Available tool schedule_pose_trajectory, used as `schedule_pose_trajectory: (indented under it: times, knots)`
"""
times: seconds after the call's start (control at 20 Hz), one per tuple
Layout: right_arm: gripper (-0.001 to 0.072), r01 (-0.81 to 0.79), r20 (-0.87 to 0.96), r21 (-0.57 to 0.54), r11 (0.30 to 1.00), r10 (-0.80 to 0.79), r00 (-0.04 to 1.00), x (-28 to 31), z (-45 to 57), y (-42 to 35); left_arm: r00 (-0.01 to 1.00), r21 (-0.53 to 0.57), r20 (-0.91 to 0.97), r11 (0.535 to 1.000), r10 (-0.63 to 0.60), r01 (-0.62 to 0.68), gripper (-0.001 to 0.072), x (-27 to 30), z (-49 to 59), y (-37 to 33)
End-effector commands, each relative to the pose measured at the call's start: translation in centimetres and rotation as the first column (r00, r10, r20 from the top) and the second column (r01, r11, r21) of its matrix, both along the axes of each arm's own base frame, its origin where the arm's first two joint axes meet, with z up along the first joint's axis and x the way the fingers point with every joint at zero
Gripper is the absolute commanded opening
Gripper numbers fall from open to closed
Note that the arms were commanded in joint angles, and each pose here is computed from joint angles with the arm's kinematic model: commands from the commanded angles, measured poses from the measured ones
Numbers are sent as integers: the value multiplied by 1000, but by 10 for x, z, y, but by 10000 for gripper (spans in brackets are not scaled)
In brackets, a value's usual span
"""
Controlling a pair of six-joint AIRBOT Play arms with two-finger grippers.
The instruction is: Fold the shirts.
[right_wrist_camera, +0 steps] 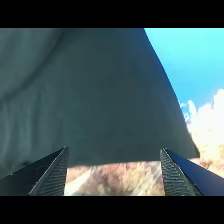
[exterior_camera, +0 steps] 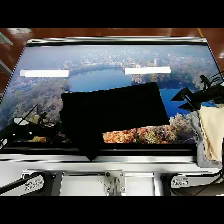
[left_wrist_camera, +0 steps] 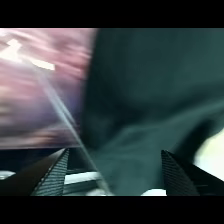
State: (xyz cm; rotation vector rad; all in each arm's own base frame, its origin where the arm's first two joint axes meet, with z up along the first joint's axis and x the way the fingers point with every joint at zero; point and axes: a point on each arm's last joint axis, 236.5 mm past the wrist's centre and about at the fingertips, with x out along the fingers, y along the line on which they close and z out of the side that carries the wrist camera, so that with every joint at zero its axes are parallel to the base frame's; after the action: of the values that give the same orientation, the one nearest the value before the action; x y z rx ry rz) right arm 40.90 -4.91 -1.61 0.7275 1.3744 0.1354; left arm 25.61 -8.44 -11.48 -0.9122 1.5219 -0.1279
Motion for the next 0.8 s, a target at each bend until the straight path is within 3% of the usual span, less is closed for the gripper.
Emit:
schedule_pose_trajectory:
  times: [0.0, 0.05, 0.1, 0.2, 0.4, 0.6, 0.75]
  knots:
    - [678, 9, 8, -32, 999, -8, 1000, 3, -4, -5, 996, 13, 35, 997, 77, -77, 501, 19, -15, -5]
    - [678, 7, -11, -54, 998, -7, 1000, -1, -8, -10, 994, 1, 40, 995, 103, -103, 204, 24, -14, -7]
    - [678, -5, -41, -89, 996, 1, 999, -8, -13, -17, 993, -6, 45, 994, 111, -111, 82, 27, -12, -8]
    - [679, -37, -118, -110, 993, 23, 993, -28, -29, -22, 994, -12, 65, 997, 83, -82, 43, 30, -7, -10]
    - [679, -13, -158, 109, 994, 30, 987, -41, -61, 16, 991, -36, 133, 999, -7, 12, 42, 31, 13, -17]
    - [678, -18, -226, 130, 991, 47, 973, -48, -90, 25, 978, -26, 208, 999, -16, 22, 42, 38, 36, -17]
    - [678, -59, -247, 66, 996, 73, 966, -51, -105, 25, 965, -14, 260, 1000, -18, 23, 42, 42, 51, -17]
